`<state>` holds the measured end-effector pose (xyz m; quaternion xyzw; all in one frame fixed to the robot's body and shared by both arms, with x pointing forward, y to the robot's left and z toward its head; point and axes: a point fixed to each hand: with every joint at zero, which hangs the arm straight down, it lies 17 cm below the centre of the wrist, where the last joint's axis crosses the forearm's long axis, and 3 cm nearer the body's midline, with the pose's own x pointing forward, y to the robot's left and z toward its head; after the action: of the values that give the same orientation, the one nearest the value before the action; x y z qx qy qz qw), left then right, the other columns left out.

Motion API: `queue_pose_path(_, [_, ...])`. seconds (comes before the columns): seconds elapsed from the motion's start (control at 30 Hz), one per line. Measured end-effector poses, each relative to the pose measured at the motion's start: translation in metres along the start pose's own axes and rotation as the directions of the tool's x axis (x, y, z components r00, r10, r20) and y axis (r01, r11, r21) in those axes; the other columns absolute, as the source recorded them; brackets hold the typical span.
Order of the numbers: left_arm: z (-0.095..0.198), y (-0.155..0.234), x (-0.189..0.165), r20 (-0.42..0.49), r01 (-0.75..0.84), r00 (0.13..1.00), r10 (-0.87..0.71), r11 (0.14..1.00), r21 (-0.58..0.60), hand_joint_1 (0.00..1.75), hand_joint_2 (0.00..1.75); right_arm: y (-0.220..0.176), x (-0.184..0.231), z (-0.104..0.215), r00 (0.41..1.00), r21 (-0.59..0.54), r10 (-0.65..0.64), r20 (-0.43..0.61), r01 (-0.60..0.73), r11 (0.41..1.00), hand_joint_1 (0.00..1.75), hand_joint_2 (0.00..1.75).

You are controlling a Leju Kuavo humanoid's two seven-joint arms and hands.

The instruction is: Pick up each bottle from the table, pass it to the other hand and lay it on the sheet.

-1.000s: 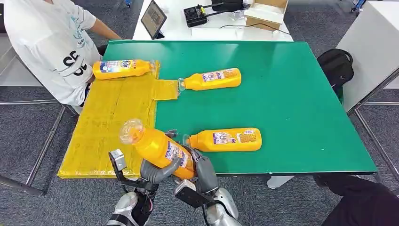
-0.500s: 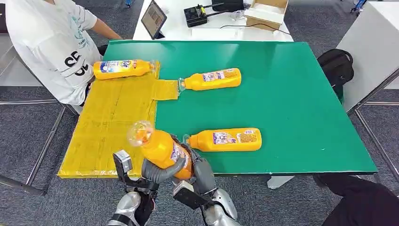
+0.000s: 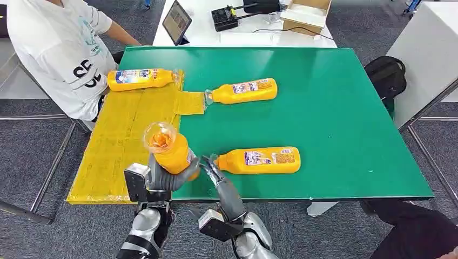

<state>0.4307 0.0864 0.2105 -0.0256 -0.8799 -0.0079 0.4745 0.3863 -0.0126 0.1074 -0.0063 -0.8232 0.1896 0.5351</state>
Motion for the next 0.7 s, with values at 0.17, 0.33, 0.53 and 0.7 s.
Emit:
queue_pose_path(0.17, [-0.022,0.026,0.007,0.047,0.104,0.993,-0.107,0.992,0.072,1.75,1.75,-0.033,0.033,-0.014,0.996,-0.110,-0.002,0.085,0.011,0.994,0.00,0.00])
queue_pose_path(0.33, [-0.027,0.031,0.009,0.055,0.115,0.991,-0.120,0.990,0.083,1.75,1.75,-0.043,0.048,-0.017,0.992,-0.137,0.004,0.122,0.013,0.990,0.00,0.00])
queue_pose_path(0.53, [-0.029,0.041,0.011,0.068,0.207,0.974,-0.217,0.970,0.126,1.75,1.75,-0.059,0.054,-0.019,0.991,-0.205,-0.014,0.131,0.041,0.978,0.00,0.00])
queue_pose_path(0.7, [-0.045,0.075,0.008,0.103,0.541,0.817,-0.568,0.815,0.206,1.75,1.75,-0.106,0.071,-0.017,0.986,-0.397,-0.065,0.155,0.122,0.910,0.00,0.00])
